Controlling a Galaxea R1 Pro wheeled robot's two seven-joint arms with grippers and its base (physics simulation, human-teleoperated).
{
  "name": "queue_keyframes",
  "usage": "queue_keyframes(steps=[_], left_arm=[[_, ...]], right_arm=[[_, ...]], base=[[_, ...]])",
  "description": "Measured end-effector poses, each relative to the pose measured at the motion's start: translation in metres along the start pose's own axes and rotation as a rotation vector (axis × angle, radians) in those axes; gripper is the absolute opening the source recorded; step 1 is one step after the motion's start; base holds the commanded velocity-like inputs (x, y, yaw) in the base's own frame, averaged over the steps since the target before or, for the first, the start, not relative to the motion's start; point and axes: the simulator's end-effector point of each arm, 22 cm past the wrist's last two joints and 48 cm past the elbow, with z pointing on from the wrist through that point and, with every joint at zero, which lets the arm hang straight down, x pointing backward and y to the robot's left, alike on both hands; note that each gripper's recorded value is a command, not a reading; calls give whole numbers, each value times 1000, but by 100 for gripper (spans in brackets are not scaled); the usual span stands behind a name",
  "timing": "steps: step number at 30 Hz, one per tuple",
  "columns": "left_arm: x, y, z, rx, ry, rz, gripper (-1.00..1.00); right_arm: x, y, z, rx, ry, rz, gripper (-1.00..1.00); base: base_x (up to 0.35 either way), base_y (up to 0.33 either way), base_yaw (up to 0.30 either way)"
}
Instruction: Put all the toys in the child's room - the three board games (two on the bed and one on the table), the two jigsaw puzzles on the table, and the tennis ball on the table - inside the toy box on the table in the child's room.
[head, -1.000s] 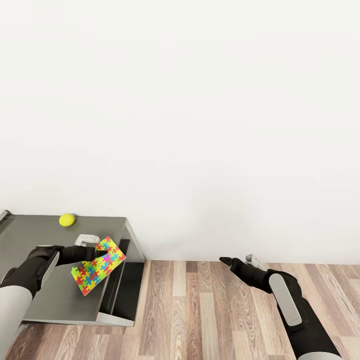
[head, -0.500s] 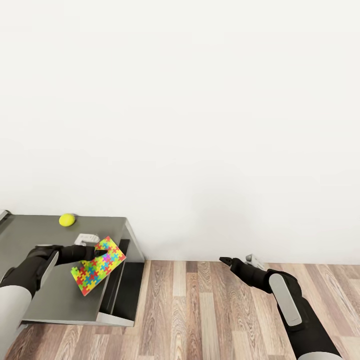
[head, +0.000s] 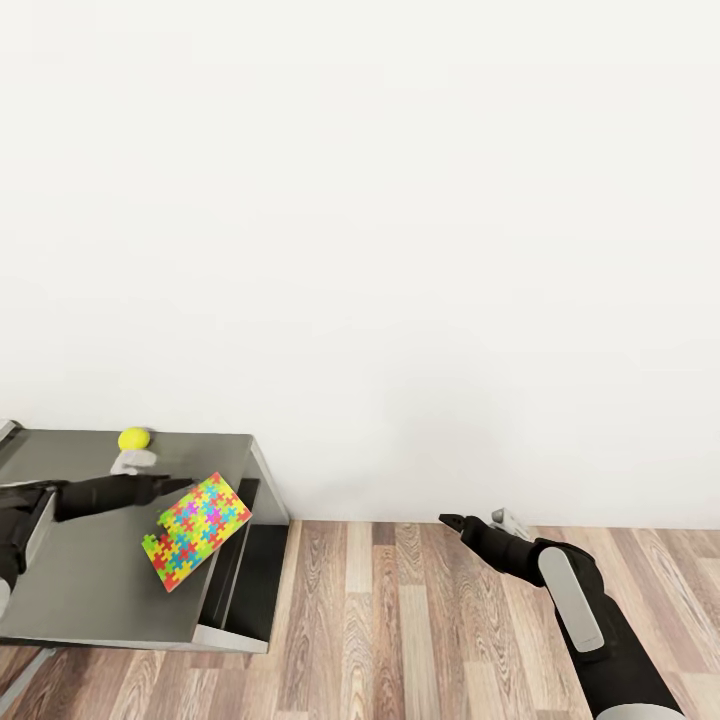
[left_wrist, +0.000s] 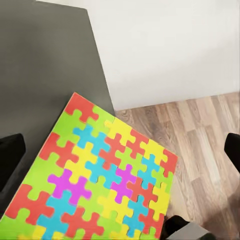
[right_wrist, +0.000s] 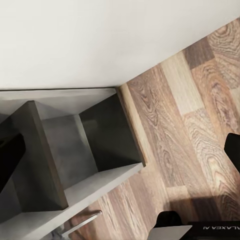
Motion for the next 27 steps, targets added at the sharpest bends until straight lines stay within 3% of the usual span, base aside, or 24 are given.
queue_keyframes(steps=[8,11,20,27], left_arm=[[-8,-21,-31,152,-14,3,100],[-10,-36,-45,241,-14,8,100],[-11,-51,-58,325,-12,10,100],[-11,-53,-58,332,-12,10,100]], right_arm=[[0,0,0,1,0,0,100],[0,0,0,0,0,0,100],[-3,0,0,-1,-17,0,100],[-5,4,2,-6,-32,-1,100]], base=[[0,0,0],[0,0,0],[0,0,0],[0,0,0]])
